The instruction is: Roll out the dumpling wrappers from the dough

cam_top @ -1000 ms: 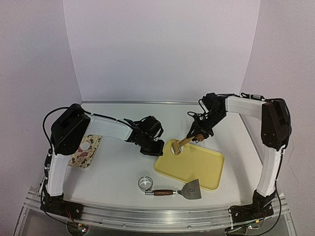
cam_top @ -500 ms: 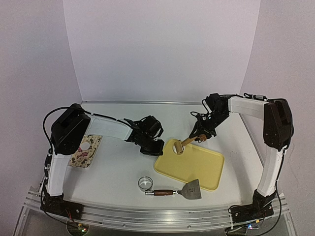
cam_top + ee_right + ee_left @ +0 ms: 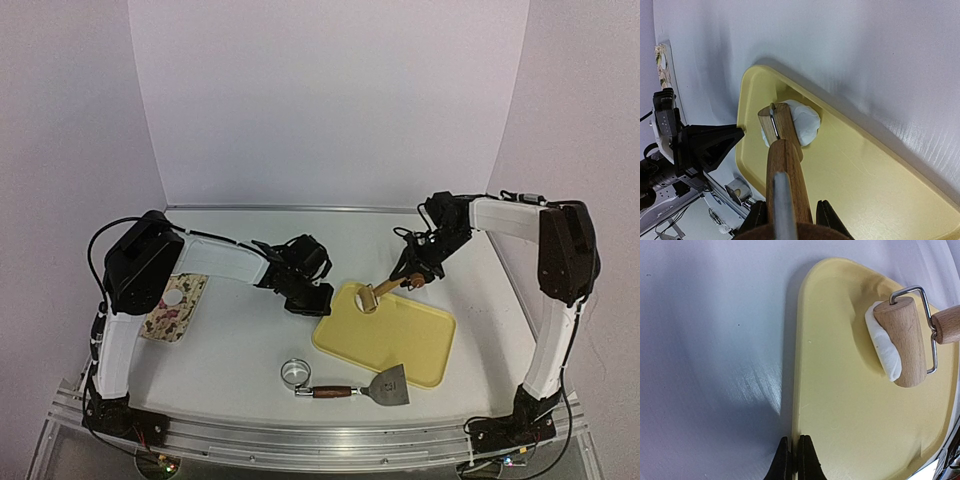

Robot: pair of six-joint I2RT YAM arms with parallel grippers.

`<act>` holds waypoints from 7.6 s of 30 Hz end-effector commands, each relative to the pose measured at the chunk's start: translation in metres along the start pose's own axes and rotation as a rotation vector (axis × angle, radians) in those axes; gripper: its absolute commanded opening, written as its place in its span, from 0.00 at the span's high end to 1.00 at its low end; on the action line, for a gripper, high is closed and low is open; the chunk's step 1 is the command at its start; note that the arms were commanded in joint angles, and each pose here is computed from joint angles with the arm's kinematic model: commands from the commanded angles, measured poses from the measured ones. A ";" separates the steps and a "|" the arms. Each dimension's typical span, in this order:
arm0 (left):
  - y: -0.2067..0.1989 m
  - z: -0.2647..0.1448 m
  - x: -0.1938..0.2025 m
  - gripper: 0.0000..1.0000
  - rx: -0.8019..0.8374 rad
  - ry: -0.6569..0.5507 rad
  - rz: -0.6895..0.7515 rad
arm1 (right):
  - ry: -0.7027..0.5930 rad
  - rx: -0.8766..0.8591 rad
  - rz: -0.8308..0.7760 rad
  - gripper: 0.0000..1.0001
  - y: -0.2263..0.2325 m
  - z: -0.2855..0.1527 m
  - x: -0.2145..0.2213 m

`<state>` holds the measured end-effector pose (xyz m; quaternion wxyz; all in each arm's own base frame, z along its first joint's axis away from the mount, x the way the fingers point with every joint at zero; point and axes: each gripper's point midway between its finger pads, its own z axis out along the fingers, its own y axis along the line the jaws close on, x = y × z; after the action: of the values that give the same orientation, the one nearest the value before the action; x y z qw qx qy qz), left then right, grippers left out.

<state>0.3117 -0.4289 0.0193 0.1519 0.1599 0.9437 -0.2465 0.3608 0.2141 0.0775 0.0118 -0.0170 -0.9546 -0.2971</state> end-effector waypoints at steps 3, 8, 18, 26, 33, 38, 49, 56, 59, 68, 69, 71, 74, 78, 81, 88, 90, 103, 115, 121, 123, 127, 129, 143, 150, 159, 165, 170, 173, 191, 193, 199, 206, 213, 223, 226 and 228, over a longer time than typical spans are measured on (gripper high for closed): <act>0.072 -0.002 0.011 1.00 -0.227 0.063 -0.085 | 0.095 0.692 0.176 1.00 -0.168 -0.017 0.037; 0.072 -0.001 0.011 1.00 -0.228 0.064 -0.086 | 0.091 0.689 0.182 1.00 -0.170 -0.020 0.036; 0.073 0.000 0.010 1.00 -0.227 0.065 -0.086 | 0.096 0.695 0.194 1.00 -0.178 -0.025 0.039; 0.072 0.001 0.008 1.00 -0.224 0.067 -0.083 | 0.093 0.697 0.205 1.00 -0.184 -0.031 0.041; 0.073 0.000 0.008 1.00 -0.225 0.067 -0.085 | 0.095 0.702 0.214 1.00 -0.191 -0.036 0.045; 0.073 0.000 0.009 1.00 -0.224 0.068 -0.085 | 0.091 0.705 0.222 1.00 -0.193 -0.039 0.045; 0.073 0.000 0.009 1.00 -0.222 0.065 -0.088 | 0.085 0.706 0.232 1.00 -0.197 -0.044 0.047; 0.072 0.000 0.007 1.00 -0.220 0.062 -0.088 | 0.078 0.705 0.235 1.00 -0.197 -0.047 0.046; 0.072 0.000 0.007 1.00 -0.219 0.061 -0.087 | 0.074 0.705 0.234 1.00 -0.197 -0.048 0.045; 0.072 -0.001 0.006 1.00 -0.220 0.059 -0.087 | 0.058 0.712 0.238 1.00 -0.197 -0.056 0.044; 0.071 -0.001 0.007 1.00 -0.220 0.059 -0.087 | 0.057 0.713 0.238 1.00 -0.197 -0.057 0.044; 0.072 -0.001 0.007 1.00 -0.221 0.060 -0.087 | 0.054 0.717 0.238 1.00 -0.197 -0.060 0.044; 0.071 -0.001 0.006 1.00 -0.219 0.057 -0.088 | 0.047 0.718 0.238 1.00 -0.196 -0.065 0.044; 0.070 -0.002 0.005 1.00 -0.210 0.054 -0.086 | 0.026 0.683 0.223 1.00 -0.185 -0.072 0.040; 0.063 -0.002 0.005 1.00 -0.171 0.050 -0.071 | -0.004 0.593 0.181 1.00 -0.164 -0.077 0.032; 0.053 -0.004 0.000 1.00 -0.121 0.033 -0.046 | -0.104 0.421 0.068 1.00 -0.099 -0.107 0.017; 0.051 -0.004 -0.001 1.00 -0.112 0.034 -0.042 | -0.126 0.402 0.036 1.00 -0.081 -0.119 0.018; 0.043 -0.004 0.002 1.00 -0.060 0.042 -0.024 | -0.208 0.192 -0.174 1.00 0.046 -0.130 0.019; 0.039 -0.005 0.005 1.00 -0.042 0.043 -0.017 | -0.104 0.222 -0.300 1.00 0.075 -0.074 0.012; 0.039 -0.003 0.007 1.00 -0.039 0.047 -0.020 | -0.062 0.255 -0.314 1.00 0.067 -0.056 0.013; 0.039 -0.003 0.006 1.00 -0.039 0.047 -0.020 | -0.049 0.266 -0.317 1.00 0.064 -0.050 0.012; 0.039 -0.002 0.007 1.00 -0.040 0.049 -0.019 | -0.029 0.277 -0.321 1.00 0.061 -0.041 0.011; 0.039 -0.002 0.007 1.00 -0.042 0.050 -0.019 | -0.022 0.286 -0.318 1.00 0.058 -0.038 0.011; 0.041 0.000 0.008 1.00 -0.049 0.053 -0.023 | 0.056 0.369 -0.266 1.00 0.026 -0.008 0.012; 0.041 0.001 0.008 1.00 -0.049 0.052 -0.025 | 0.125 0.371 -0.246 1.00 0.011 0.014 0.018; 0.043 0.001 0.010 1.00 -0.051 0.055 -0.031 | 0.175 0.376 -0.211 1.00 -0.006 0.037 0.027; 0.043 0.000 0.010 1.00 -0.054 0.055 -0.031 | 0.186 0.428 -0.191 1.00 -0.021 0.042 0.029; 0.043 0.001 0.009 1.00 -0.053 0.055 -0.032 | 0.194 0.414 -0.177 1.00 -0.023 0.048 0.030; 0.043 0.001 0.009 1.00 -0.051 0.054 -0.033 | 0.191 0.406 -0.172 1.00 -0.022 0.051 0.028; 0.040 0.002 0.010 1.00 -0.038 0.061 -0.026 | 0.210 0.400 -0.158 1.00 -0.022 0.066 0.034; 0.040 0.002 0.010 1.00 -0.038 0.060 -0.025 | 0.210 0.398 -0.160 1.00 -0.021 0.067 0.034; 0.039 0.002 0.010 1.00 -0.035 0.062 -0.025 | 0.212 0.398 -0.164 1.00 -0.018 0.070 0.035; 0.039 0.001 0.011 1.00 -0.030 0.064 -0.024 | 0.213 0.400 -0.170 1.00 -0.015 0.074 0.036; 0.039 0.000 0.012 1.00 -0.029 0.062 -0.024 | 0.213 0.412 -0.171 1.00 -0.015 0.075 0.039; 0.038 0.000 0.013 1.00 -0.028 0.061 -0.024 | 0.205 0.423 -0.171 1.00 -0.014 0.075 0.040; 0.039 0.000 0.013 1.00 -0.029 0.062 -0.025 | 0.193 0.430 -0.171 1.00 -0.013 0.072 0.038; 0.039 0.000 0.014 1.00 -0.031 0.062 -0.025 | 0.179 0.439 -0.169 1.00 -0.013 0.069 0.036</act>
<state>0.3330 -0.4159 0.0200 0.1628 0.1524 0.9377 -0.2664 0.3419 0.2677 0.0920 0.0304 0.0922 -0.9729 -0.2097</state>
